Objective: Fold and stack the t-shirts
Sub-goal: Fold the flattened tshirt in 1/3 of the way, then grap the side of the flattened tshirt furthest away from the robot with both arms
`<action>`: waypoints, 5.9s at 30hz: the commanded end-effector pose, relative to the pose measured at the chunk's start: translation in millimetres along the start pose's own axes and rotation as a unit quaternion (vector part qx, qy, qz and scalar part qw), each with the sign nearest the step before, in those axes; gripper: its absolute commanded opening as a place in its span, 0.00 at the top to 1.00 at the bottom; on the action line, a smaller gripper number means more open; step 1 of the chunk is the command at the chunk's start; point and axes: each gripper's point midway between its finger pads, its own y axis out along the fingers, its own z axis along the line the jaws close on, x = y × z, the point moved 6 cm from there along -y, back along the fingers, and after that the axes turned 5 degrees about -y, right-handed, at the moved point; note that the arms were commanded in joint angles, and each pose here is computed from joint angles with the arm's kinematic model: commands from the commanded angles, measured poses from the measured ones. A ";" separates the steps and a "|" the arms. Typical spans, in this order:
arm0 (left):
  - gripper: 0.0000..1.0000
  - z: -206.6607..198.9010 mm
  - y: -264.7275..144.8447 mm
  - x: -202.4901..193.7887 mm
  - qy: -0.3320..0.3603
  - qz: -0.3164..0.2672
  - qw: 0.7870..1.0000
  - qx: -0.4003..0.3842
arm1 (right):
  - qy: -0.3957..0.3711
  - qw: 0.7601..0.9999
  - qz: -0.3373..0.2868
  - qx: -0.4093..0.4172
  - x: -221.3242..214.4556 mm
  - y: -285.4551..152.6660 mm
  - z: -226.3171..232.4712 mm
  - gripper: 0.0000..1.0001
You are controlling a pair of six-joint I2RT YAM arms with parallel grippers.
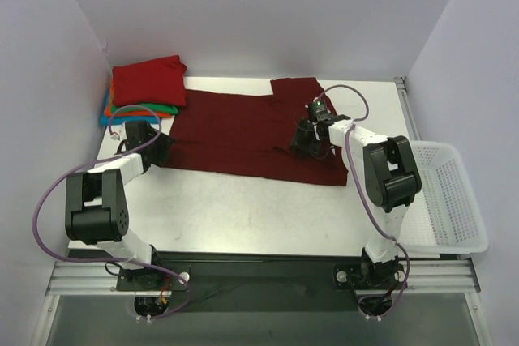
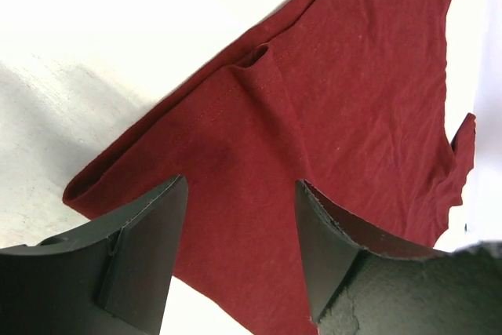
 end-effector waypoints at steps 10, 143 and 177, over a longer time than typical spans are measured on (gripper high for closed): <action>0.34 -9.2 3.0 3.0 0.001 -0.005 1.000 -0.015 | 0.014 1.000 0.006 0.021 5.2 13.5 15.7 0.82; 0.70 53.6 -122.7 -59.3 0.150 -0.023 0.988 -0.010 | -0.037 0.996 -0.059 -0.057 -137.9 -65.4 -0.7 0.94; 0.62 -88.4 2.8 -4.1 0.168 -0.096 0.974 0.117 | 0.003 0.989 -0.150 0.013 80.6 -96.7 -13.8 0.60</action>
